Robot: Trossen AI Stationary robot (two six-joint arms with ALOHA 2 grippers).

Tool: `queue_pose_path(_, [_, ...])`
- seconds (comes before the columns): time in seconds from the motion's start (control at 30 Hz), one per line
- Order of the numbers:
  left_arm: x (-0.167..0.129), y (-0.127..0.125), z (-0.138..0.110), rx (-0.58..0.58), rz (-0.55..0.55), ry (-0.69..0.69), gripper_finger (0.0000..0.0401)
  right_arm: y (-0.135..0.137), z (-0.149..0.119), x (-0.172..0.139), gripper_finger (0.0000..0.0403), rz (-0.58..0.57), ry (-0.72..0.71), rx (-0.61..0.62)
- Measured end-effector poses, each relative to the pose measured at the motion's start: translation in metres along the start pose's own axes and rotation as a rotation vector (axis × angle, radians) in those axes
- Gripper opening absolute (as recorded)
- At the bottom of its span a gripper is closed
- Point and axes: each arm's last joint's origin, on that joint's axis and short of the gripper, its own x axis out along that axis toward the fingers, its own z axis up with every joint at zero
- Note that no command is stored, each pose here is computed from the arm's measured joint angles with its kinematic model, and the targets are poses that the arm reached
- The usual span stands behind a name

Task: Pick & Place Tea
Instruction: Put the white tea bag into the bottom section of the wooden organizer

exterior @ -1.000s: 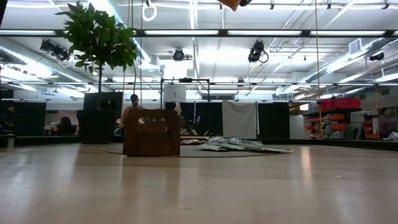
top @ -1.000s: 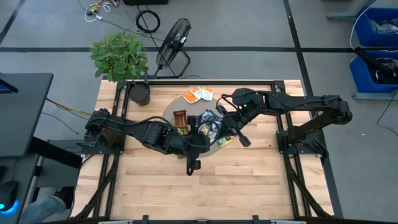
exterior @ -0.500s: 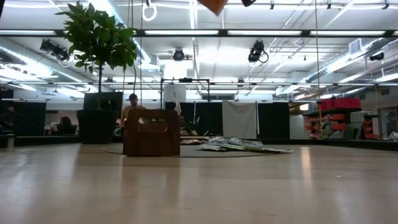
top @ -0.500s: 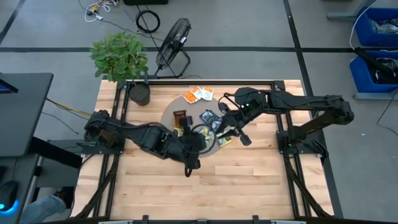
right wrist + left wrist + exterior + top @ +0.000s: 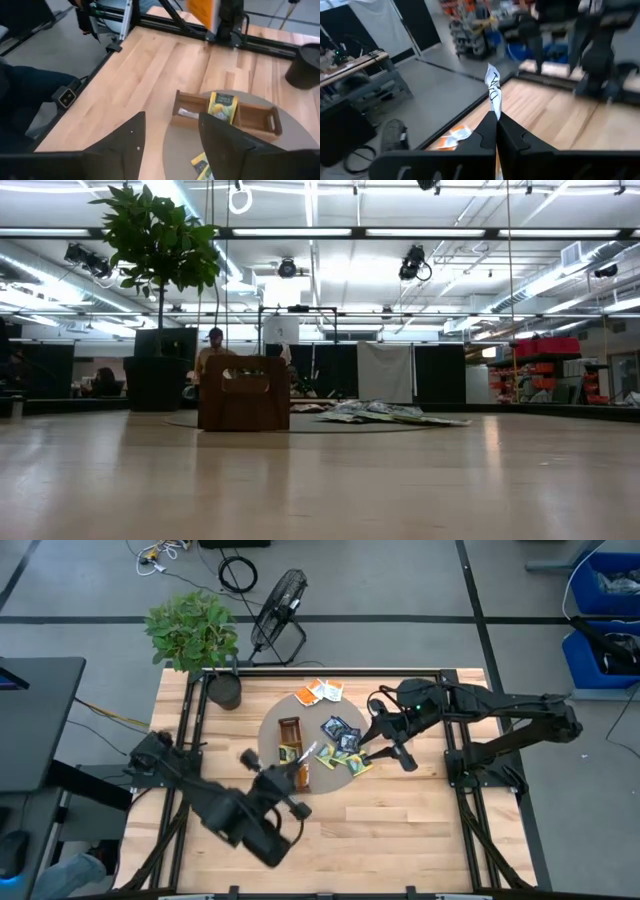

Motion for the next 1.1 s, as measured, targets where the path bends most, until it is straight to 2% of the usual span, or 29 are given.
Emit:
queue_pose_path(0.1, [-0.003, -0.016, -0.014, -0.06, 0.009, -0.039, 0.0001, -0.001, -0.009, 0.007, 0.0184, -0.028, -0.005, 0.036])
queue_pose_path(0.2, [0.007, -0.032, -0.029, -0.108, 0.032, -0.041, 0.0001, -0.001, -0.019, 0.015, 0.0176, -0.036, -0.009, 0.064])
queue_pose_path(0.43, [0.029, -0.06, -0.064, -0.189, 0.066, 0.028, 0.0001, 0.012, -0.04, 0.033, 0.0162, 0.018, 0.033, 0.094])
queue_pose_path(0.53, [0.032, -0.061, -0.074, -0.21, 0.084, 0.068, 0.0001, 0.023, -0.048, 0.036, 0.0159, 0.048, 0.05, 0.102])
queue_pose_path(0.67, [0.032, -0.059, -0.084, -0.289, 0.118, 0.118, 0.0001, 0.038, -0.057, 0.033, 0.0158, 0.031, 0.064, 0.12])
queue_pose_path(0.93, [0.04, -0.069, -0.102, -0.302, 0.151, 0.179, 0.0, 0.064, -0.072, 0.027, 0.0158, 0.018, 0.003, 0.132])
queue_pose_path(1.1, [0.04, -0.074, -0.11, -0.349, 0.167, 0.235, 0.0, 0.074, -0.077, 0.026, 0.0158, 0.021, 0.018, 0.129])
